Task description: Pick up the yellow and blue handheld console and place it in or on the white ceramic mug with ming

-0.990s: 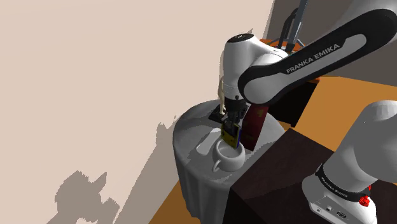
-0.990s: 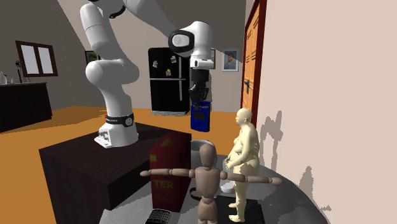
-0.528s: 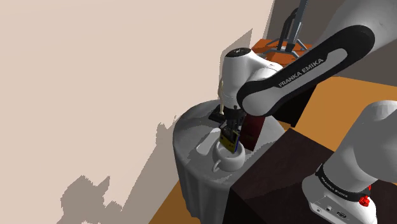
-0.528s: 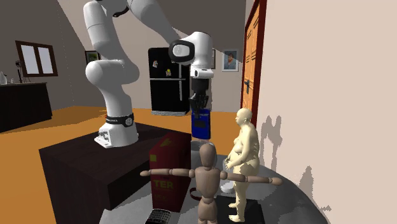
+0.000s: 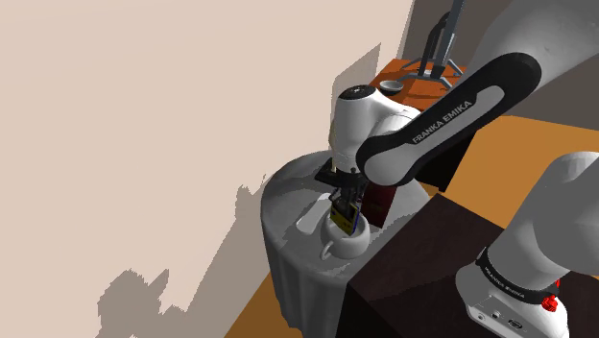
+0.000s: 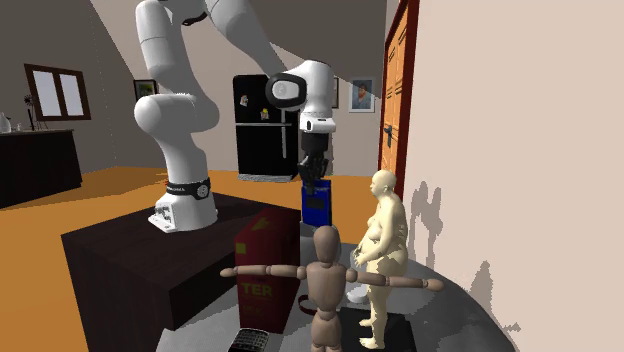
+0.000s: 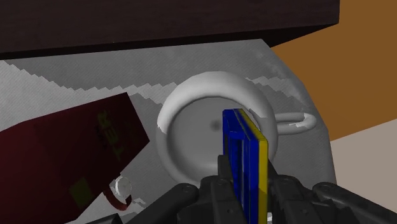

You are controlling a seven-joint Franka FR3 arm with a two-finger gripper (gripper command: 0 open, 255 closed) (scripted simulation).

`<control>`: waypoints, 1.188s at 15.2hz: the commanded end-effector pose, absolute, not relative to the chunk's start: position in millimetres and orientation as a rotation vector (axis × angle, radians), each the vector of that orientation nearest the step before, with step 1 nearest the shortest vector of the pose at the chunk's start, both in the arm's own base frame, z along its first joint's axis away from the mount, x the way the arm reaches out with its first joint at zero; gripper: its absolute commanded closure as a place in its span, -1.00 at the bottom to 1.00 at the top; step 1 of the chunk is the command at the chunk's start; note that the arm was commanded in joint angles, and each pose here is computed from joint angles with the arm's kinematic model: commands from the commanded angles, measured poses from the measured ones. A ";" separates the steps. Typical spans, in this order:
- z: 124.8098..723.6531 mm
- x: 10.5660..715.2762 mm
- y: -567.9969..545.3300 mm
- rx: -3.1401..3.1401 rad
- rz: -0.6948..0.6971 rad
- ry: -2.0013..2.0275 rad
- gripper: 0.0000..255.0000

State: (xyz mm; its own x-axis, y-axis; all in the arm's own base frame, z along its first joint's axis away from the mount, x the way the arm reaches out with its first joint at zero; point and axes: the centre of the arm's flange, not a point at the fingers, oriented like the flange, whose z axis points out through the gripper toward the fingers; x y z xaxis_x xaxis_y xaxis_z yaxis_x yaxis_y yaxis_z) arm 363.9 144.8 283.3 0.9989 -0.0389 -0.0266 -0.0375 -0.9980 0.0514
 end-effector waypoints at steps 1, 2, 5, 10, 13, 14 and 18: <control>282.2 363.4 144.8 3.089 -0.046 -0.059 1.00; 282.2 363.4 144.8 3.089 -0.046 -0.059 1.00; 282.2 363.4 144.9 3.089 -0.046 -0.059 -1.00; 282.2 363.4 144.8 3.089 -0.046 -0.059 -1.00; 321.7 364.6 146.8 3.089 -0.046 -0.059 -1.00; 332.1 364.9 147.3 3.089 -0.046 -0.059 -1.00; 332.1 364.9 147.3 3.089 -0.046 -0.059 -1.00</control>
State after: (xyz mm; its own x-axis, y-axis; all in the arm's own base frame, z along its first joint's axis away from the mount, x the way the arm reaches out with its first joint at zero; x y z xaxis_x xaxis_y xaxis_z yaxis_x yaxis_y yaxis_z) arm 364.6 147.2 331.6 0.9988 -0.0388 -0.0284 -0.0373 -0.9980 0.0520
